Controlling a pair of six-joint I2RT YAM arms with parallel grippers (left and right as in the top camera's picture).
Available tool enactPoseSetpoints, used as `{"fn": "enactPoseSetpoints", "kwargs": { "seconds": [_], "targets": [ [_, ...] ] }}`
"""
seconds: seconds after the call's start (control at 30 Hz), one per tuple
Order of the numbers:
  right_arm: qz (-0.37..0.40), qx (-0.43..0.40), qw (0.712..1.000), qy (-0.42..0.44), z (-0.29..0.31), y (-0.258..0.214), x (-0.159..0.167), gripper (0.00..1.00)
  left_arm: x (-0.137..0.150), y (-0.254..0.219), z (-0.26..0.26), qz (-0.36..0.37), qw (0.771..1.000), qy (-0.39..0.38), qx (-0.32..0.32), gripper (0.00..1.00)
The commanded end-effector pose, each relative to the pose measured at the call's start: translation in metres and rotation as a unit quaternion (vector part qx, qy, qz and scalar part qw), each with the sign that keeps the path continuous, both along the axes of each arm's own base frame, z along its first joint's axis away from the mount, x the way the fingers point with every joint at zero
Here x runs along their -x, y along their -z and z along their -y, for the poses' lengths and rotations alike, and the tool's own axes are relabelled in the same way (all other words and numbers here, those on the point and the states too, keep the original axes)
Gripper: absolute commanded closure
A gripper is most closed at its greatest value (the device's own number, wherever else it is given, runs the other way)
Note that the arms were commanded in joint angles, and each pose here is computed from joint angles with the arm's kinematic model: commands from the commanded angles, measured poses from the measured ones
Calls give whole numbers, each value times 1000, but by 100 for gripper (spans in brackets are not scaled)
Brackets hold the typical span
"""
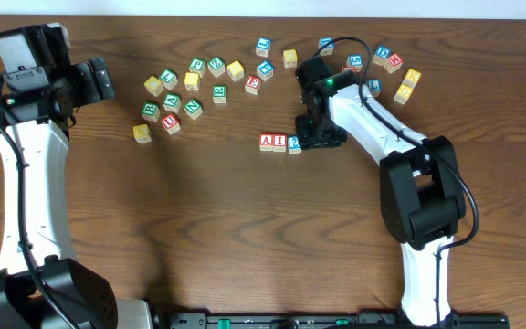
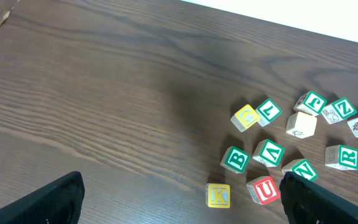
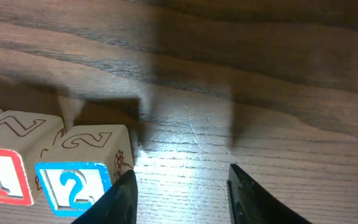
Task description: Spell out AI2
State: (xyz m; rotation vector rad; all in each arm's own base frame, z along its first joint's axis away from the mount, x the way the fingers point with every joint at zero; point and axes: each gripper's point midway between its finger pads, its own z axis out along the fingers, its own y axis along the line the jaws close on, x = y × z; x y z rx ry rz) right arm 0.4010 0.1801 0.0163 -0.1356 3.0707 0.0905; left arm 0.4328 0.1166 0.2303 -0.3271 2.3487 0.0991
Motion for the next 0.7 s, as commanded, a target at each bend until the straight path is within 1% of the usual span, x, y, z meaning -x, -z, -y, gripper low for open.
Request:
{"fn": "enactPoseSetpoints", "kwargs": {
  "seconds": [0.0, 0.47, 0.67],
  "targets": [
    [-8, 0, 1000, 3, -2, 5, 5, 59, -2, -12, 0, 12, 1000, 3, -6, 1],
    [-12, -11, 1000, 1, -7, 3, 7, 59, -2, -12, 0, 12, 1000, 3, -6, 0],
    [-9, -11, 1000, -7, -8, -9, 4, 58, -2, -12, 0, 12, 1000, 3, -6, 1]
  ]
}}
